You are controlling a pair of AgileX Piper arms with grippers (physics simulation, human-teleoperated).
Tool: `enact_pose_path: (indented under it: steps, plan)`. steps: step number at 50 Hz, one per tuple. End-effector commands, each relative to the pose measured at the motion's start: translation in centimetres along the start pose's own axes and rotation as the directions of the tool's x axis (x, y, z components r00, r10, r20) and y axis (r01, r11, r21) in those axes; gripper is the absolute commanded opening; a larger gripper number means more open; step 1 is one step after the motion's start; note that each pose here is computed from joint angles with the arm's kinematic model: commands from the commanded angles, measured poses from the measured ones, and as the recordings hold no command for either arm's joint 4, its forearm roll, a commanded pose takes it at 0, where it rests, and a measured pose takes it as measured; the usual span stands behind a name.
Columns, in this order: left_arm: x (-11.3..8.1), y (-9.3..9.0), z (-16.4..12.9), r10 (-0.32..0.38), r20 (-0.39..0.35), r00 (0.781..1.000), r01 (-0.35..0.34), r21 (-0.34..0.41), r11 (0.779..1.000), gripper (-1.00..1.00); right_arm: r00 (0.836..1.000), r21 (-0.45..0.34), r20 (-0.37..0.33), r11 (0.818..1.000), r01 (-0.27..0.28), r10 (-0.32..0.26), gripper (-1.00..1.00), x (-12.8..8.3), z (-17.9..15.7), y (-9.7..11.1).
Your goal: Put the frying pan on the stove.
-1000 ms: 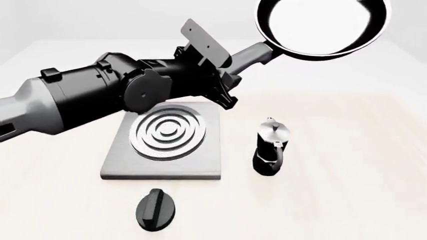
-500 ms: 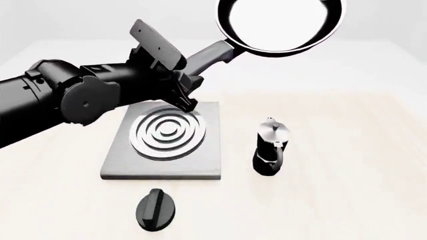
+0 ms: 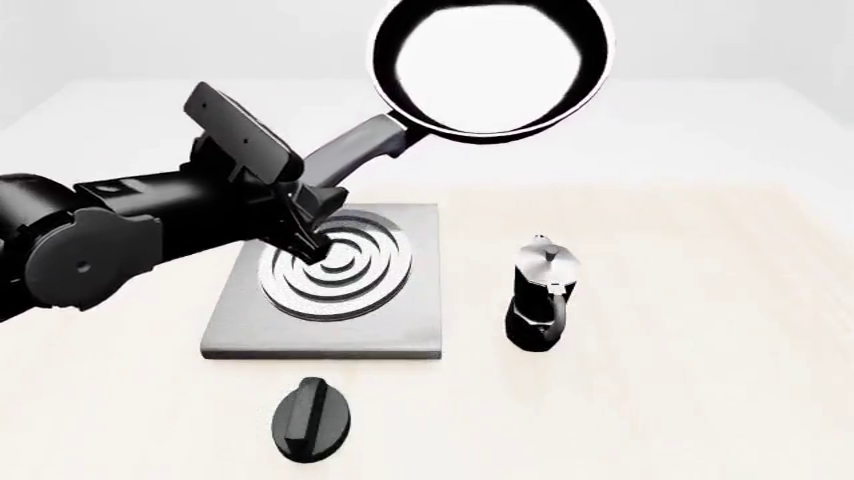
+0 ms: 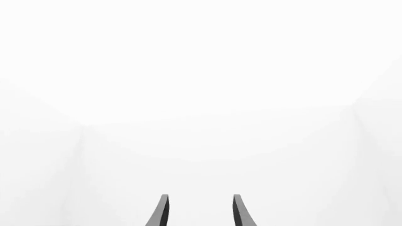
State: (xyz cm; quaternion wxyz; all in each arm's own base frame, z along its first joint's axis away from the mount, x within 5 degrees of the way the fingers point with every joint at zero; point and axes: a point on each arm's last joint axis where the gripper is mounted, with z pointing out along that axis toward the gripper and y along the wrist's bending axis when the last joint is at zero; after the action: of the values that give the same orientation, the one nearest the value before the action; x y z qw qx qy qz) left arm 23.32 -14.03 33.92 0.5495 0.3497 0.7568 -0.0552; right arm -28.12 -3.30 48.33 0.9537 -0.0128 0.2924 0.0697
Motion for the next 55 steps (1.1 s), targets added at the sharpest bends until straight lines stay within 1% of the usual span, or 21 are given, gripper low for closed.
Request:
enact_pose_path:
  steps: [1,8,15,18,22,38,44,55]
  plan:
    - [1.0,0.5,-1.9,-0.064,0.018,0.998,0.065,-0.025,0.998,-1.00,1.000,-0.008,-0.007,1.000,0.010,-0.010,1.00,0.2,0.2,-0.4]
    - [1.6,0.8,-2.9,-0.074,0.009,0.997,0.075,-0.046,0.996,-1.00,1.000,-0.011,-0.016,1.000,0.019,-0.019,1.00,0.6,0.5,-0.6]
    - [3.0,0.6,-3.4,-0.084,-0.015,0.996,0.083,-0.052,0.995,-1.00,0.999,-0.015,-0.026,1.000,0.025,-0.025,1.00,1.0,0.8,-0.7]
    - [3.3,0.7,-3.6,-0.087,-0.020,0.996,0.086,-0.056,0.995,-1.00,0.999,-0.016,-0.028,1.000,0.026,-0.026,1.00,1.1,0.9,-0.8]
    - [4.2,0.5,-3.7,-0.090,-0.044,0.995,0.088,-0.056,0.995,-1.00,0.999,-0.018,-0.033,0.999,0.028,-0.029,1.00,1.4,1.1,-0.9]
    - [5.6,0.6,-5.3,-0.109,-0.067,0.992,0.104,-0.080,0.991,-1.00,0.999,-0.020,-0.036,0.999,0.033,-0.034,1.00,1.6,1.2,-0.9]
    - [5.7,0.7,-6.2,-0.112,-0.073,0.991,0.105,-0.091,0.990,-1.00,0.999,-0.022,-0.038,0.999,0.035,-0.035,1.00,1.7,1.3,-1.0]
    - [7.3,0.5,-7.4,-0.126,-0.106,0.986,0.114,-0.110,0.987,-1.00,0.998,-0.024,-0.041,0.999,0.040,-0.041,1.00,1.9,1.5,-1.1]
